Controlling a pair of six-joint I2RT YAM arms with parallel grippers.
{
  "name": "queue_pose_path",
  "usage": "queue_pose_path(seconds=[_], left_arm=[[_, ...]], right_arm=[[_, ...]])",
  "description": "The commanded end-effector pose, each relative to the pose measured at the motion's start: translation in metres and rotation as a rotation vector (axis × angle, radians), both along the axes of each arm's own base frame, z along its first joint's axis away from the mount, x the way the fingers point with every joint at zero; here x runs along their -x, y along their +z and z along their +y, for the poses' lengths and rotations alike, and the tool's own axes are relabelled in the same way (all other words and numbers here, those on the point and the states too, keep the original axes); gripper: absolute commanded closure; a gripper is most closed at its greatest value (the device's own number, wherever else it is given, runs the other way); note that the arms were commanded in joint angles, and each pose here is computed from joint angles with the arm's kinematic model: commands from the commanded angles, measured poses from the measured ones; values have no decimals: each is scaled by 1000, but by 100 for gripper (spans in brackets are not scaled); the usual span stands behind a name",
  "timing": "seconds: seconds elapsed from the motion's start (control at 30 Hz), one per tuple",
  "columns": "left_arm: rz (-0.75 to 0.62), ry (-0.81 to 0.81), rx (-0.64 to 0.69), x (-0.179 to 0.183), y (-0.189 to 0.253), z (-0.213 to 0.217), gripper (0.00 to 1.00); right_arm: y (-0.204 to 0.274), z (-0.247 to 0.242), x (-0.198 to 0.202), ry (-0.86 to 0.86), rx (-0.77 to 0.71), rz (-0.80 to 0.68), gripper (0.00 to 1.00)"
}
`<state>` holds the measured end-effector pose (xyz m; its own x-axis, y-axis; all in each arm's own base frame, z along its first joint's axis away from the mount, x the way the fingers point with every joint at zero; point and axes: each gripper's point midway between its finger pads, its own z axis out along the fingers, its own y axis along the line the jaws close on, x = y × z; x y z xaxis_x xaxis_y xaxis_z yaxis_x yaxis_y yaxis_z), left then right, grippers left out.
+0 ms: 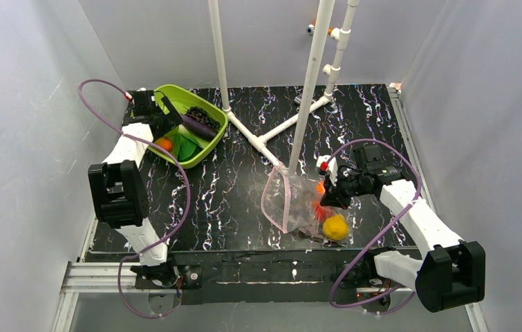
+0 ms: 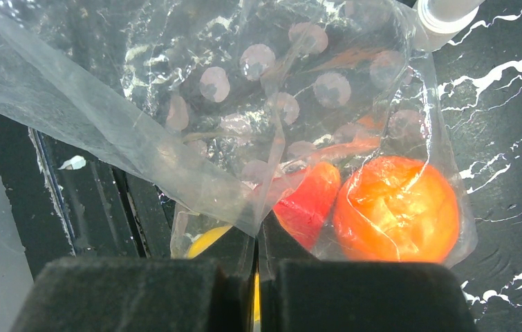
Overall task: Open the zip-top bag and remove the fake food
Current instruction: Place the fake fruit in the bin.
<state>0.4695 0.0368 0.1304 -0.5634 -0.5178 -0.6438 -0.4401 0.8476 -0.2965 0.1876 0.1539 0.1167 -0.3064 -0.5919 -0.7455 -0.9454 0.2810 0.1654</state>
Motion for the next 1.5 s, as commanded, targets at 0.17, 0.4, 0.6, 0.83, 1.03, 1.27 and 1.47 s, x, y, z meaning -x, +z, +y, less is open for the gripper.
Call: queue_pose_path(seconds=[0.17,0.4,0.6,0.83,1.03,1.27,1.47], left_arm=[[-85,-15,-27,11,43,1,2],[-184,-167,112,36,57,-38,2],[-226,-288,275,67,67,-77,2],[-259,-441,380,115,83,-121,2],[-229,-610,426,157,84,-170,2],[-203,-728,460,191,86,-203,2],[-176,-805,481,214,85,-225,2]], right_arm=[[5,0,-1,7,-11,-33,99],[7,0,-1,5,-13,-41,99],[9,0,-1,5,-17,-44,99],[10,0,-1,2,-24,-42,99],[12,-1,0,2,-26,-41,99],[13,-1,2,12,-31,-35,98],[13,-2,4,20,-32,-30,98]])
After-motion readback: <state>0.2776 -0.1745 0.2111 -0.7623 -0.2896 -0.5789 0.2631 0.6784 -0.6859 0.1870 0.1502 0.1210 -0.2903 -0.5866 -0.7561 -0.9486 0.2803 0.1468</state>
